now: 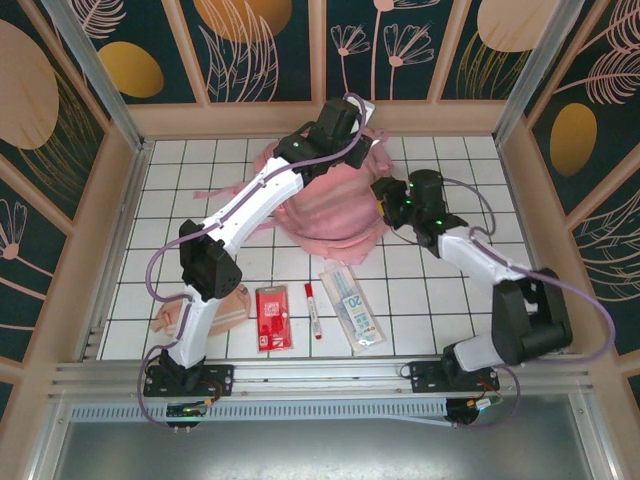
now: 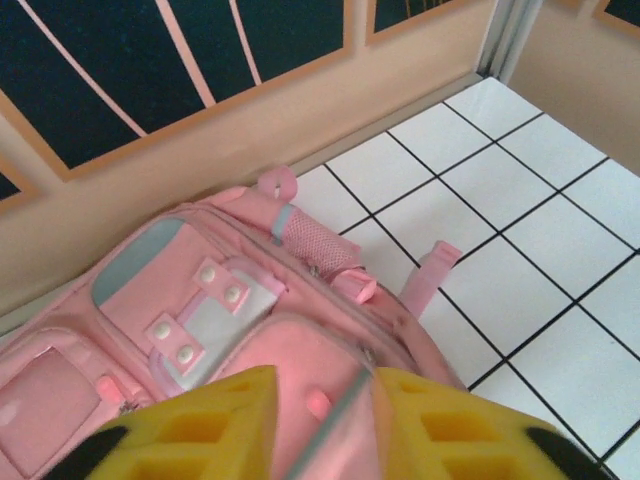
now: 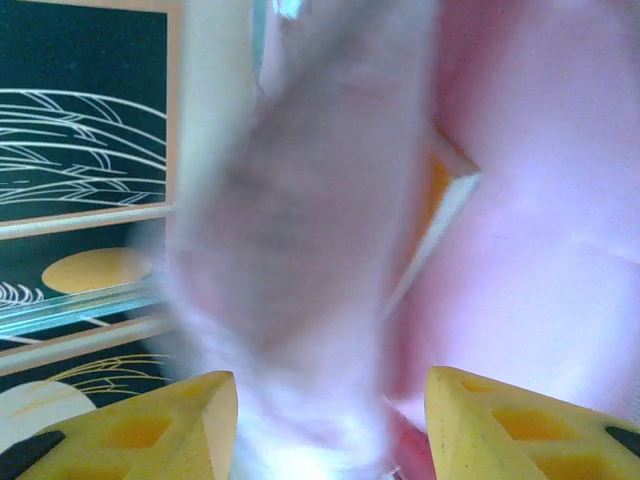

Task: Pack the student bag

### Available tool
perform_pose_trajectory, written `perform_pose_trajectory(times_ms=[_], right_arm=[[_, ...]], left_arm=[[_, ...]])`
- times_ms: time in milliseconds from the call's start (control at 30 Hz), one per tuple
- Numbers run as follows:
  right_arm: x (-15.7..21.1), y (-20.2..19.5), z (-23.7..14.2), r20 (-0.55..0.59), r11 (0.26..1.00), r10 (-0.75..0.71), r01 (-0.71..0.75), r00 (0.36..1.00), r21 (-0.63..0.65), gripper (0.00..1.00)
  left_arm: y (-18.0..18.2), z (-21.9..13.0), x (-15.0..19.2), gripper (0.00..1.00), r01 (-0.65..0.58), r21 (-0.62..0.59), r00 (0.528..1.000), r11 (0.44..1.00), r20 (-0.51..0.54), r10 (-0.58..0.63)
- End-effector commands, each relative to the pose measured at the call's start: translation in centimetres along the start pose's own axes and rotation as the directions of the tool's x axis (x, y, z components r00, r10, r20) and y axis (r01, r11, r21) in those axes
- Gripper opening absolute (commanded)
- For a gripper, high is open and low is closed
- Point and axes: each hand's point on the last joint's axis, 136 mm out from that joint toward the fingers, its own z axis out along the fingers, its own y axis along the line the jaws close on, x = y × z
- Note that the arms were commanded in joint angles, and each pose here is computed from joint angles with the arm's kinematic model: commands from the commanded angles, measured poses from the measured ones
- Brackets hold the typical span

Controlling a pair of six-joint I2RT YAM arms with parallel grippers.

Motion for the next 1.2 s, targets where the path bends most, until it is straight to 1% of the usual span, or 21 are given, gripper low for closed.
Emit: perform_pose_trajectory(times_ms=[0, 67, 133, 200, 267, 333, 367, 400, 467, 500, 600, 667, 733, 800, 833, 933, 1000, 1033, 1100, 1133, 1167], right_arm=[[-1.2, -2.7, -3.3, 0.037, 0.977, -0.166, 0.159, 0.986, 0.144, 0.52], [-1.9, -2.8, -4.6, 0.042, 0.945, -0.278, 0.266, 0.960, 0.190, 0.52], [-1.8, -3.0, -4.9, -0.004, 0.904, -0.371, 0.363, 0.928, 0.225, 0.52], [-0.8, -2.5, -4.3, -0.087, 0.866, -0.453, 0.462, 0.887, 0.194, 0.52], [1.5, -2.2, -2.8, -0.212, 0.822, -0.524, 0.555, 0.825, 0.127, 0.52], [3.4, -2.1, -1.3, -0.290, 0.783, -0.566, 0.613, 0.772, 0.103, 0.52], [4.2, -2.1, -0.5, -0.312, 0.761, -0.587, 0.640, 0.747, 0.102, 0.52], [4.6, -2.2, 0.2, -0.319, 0.744, -0.601, 0.659, 0.732, 0.112, 0.52], [6.0, -2.3, 1.6, -0.346, 0.722, -0.618, 0.684, 0.706, 0.107, 0.52], [6.4, -2.5, 2.2, -0.356, 0.720, -0.614, 0.685, 0.704, 0.112, 0.52], [7.0, -4.0, 3.5, -0.374, 0.704, -0.584, 0.679, 0.720, 0.207, 0.53], [7.1, -4.9, 3.7, -0.371, 0.691, -0.575, 0.676, 0.729, 0.258, 0.53], [6.8, -5.7, 3.7, -0.362, 0.679, -0.568, 0.670, 0.739, 0.300, 0.54], [7.5, -6.3, 3.7, -0.375, 0.662, -0.574, 0.682, 0.728, 0.309, 0.54], [7.4, -6.7, 3.7, -0.377, 0.657, -0.574, 0.683, 0.727, 0.319, 0.54], [7.0, -8.1, 4.0, -0.386, 0.627, -0.582, 0.698, 0.715, 0.346, 0.53], [6.8, -8.8, 4.5, -0.400, 0.610, -0.590, 0.712, 0.701, 0.348, 0.52], [6.9, -9.0, 4.7, -0.407, 0.604, -0.594, 0.719, 0.694, 0.345, 0.51], [6.7, -9.3, 5.1, -0.405, 0.591, -0.603, 0.726, 0.687, 0.352, 0.47], [5.3, -9.8, 5.1, -0.387, 0.600, -0.589, 0.705, 0.709, 0.378, 0.46], [5.0, -9.9, 5.2, -0.382, 0.599, -0.589, 0.702, 0.712, 0.384, 0.45]], left_arm=[[-0.3, -2.3, -1.3, 0.36, 0.002, 0.047, 1.000, 0.999, 0.020, -0.003], [0.5, -3.1, -1.1, 0.41, 0.015, 0.033, 1.000, 0.999, 0.007, -0.015], [2.8, -3.4, -0.4, 0.49, 0.064, -0.032, 0.998, 0.997, -0.010, -0.064], [5.8, -3.0, 1.6, 0.55, 0.127, -0.094, 0.990, 0.987, -0.049, -0.132], [9.4, -2.7, 4.0, 0.60, 0.219, -0.156, 0.967, 0.963, -0.096, -0.236], [12.4, -2.4, 6.9, 0.66, 0.265, -0.231, 0.943, 0.936, -0.139, -0.301], [14.4, -2.5, 8.6, 0.84, 0.273, -0.314, 0.931, 0.909, -0.151, -0.332], [16.2, -2.8, 10.2, 0.98, 0.269, -0.397, 0.923, 0.877, -0.154, -0.353], [19.5, -3.3, 13.6, 0.99, 0.267, -0.520, 0.900, 0.812, -0.166, -0.402], [20.4, -3.2, 15.0, 0.99, 0.284, -0.537, 0.884, 0.794, -0.174, -0.433], [22.2, -1.9, 18.8, 0.99, 0.398, -0.519, 0.813, 0.757, -0.183, -0.553], [23.1, -0.8, 21.0, 0.99, 0.450, -0.509, 0.774, 0.734, -0.187, -0.605], [23.9, 0.6, 22.5, 0.92, 0.486, -0.485, 0.751, 0.727, -0.193, -0.631], [24.4, 1.9, 23.5, 0.84, 0.518, -0.458, 0.735, 0.723, -0.193, -0.649], [24.3, 2.6, 23.8, 0.77, 0.529, -0.434, 0.733, 0.730, -0.199, -0.650], [23.4, 4.5, 24.5, 0.71, 0.538, -0.363, 0.738, 0.761, -0.232, -0.633], [23.3, 5.0, 25.1, 0.67, 0.540, -0.350, 0.742, 0.765, -0.230, -0.629], [23.3, 5.1, 25.4, 0.64, 0.534, -0.349, 0.749, 0.770, -0.228, -0.623], [23.7, 5.0, 26.4, 0.50, 0.516, -0.376, 0.753, 0.770, -0.230, -0.617], [23.9, 4.8, 26.9, 0.41, 0.506, -0.395, 0.752, 0.767, -0.234, -0.616], [23.8, 4.7, 27.3, 0.32, 0.502, -0.403, 0.749, 0.766, -0.240, -0.617]])
